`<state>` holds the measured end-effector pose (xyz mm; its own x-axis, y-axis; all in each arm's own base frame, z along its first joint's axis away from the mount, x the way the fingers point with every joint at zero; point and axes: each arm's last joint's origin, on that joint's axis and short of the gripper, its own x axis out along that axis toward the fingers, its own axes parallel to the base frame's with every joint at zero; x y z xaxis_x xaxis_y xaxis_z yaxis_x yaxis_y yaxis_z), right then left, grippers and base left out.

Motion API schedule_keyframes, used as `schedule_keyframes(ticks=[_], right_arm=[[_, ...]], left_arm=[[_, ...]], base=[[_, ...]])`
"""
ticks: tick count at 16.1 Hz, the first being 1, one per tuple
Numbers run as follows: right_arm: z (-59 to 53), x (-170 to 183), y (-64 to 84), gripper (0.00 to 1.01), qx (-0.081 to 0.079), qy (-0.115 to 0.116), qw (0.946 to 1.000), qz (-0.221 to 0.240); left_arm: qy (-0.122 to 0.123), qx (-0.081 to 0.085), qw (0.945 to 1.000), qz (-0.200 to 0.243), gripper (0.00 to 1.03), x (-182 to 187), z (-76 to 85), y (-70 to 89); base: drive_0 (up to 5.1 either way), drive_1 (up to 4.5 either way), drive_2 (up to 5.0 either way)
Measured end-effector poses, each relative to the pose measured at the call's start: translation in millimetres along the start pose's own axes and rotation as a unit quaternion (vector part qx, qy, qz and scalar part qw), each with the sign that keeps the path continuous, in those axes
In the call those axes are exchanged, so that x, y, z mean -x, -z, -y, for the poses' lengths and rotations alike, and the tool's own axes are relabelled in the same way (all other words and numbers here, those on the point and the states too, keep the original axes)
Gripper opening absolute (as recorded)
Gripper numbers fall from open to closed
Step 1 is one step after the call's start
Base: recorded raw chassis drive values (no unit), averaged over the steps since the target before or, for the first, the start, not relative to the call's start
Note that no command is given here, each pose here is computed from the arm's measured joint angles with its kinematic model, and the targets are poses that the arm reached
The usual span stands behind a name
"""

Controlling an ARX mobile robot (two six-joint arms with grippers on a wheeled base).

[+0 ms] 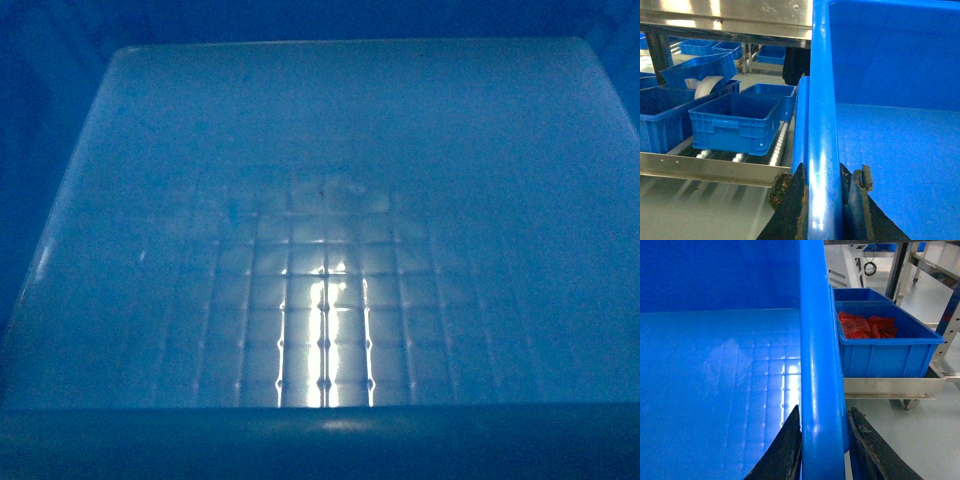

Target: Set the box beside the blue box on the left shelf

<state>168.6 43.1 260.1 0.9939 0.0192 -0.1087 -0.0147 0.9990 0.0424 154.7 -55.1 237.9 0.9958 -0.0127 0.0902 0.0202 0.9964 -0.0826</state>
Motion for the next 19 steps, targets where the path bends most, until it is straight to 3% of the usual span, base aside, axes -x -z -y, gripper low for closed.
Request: schedule_keyframes(ticks=[19], right_arm=[[0.2, 0.0, 1.3, 0.2, 0.0, 0.0, 1.0, -0.001]], left_arm=[[0.0, 0.0, 1.0, -0.001, 0.1, -0.1, 0.1, 0.2]], base=[[0.0, 0.21, -0.2]])
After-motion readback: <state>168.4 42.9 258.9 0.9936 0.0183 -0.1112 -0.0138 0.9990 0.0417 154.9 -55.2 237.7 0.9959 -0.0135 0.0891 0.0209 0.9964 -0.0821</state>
